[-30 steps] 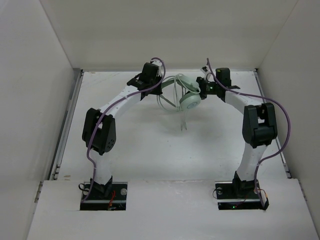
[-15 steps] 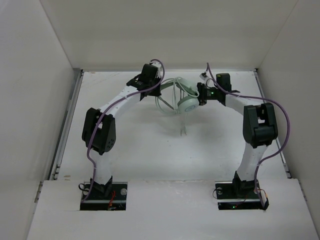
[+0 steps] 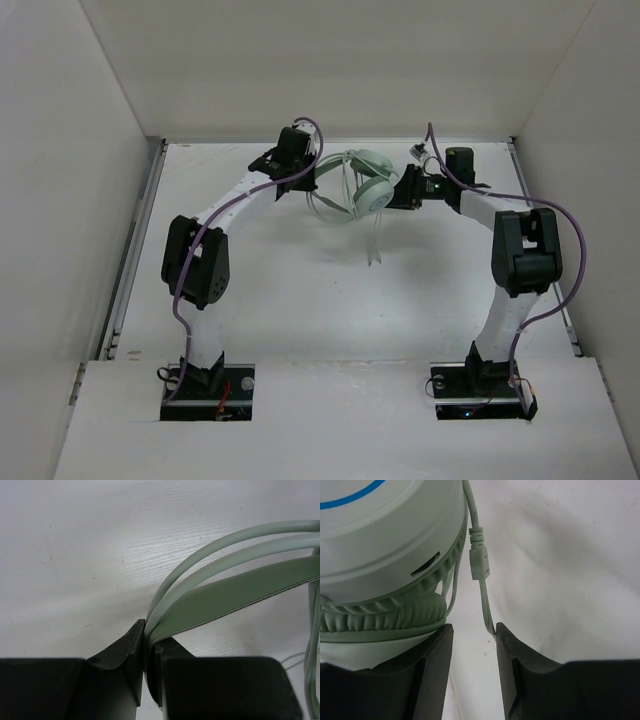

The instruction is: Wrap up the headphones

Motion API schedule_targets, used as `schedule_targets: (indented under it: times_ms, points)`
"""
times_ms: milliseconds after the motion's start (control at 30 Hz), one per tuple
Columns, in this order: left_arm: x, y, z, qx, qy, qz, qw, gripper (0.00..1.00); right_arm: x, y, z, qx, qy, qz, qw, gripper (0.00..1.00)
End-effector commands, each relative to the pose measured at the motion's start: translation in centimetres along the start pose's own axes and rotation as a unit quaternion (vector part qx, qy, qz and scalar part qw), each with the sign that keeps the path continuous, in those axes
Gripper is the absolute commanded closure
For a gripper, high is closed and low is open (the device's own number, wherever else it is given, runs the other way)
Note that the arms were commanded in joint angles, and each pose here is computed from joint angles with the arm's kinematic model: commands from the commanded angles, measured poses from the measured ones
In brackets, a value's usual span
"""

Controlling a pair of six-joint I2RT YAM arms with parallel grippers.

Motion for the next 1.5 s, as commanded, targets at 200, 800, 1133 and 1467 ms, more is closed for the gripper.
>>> schedule_targets:
  times_ms: [200,800,1133,1467]
  points:
    - [-2.9,-4.2,0.8,-0.019,-0.013,-0.074,0.997,0.99,-1.5,1.0,3.0,-0.049,-0.025,-0.002,0.998,0.52]
    - [-0.3,-3.0,2.3,0.002,-0.042,-0.062,0.997,0.99,-6.2,1.1,6.9,-0.098,-0.011,-0.059,0.993,0.52]
    - [3.7,-2.9,0.8,0.017,-0.039,-0.051,0.998,0.99,-10.2,1.4,12.6,-0.168,0.015,-0.124,0.978,0.52]
    - [8.0,-2.2,-1.3,0.038,-0.034,-0.041,0.998,0.98,-12.9,4.8,14.7,-0.245,0.089,-0.156,0.953,0.50]
Point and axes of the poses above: each gripper's point midway between its finger pads, its own x axis out along the fingers, its own z axis along the line the jaws close on, y = z × x, the point moved 2 cm from there along -x, back along the fingers, and after that the axes turned 14 degrees about x, right-handed, at the moved point
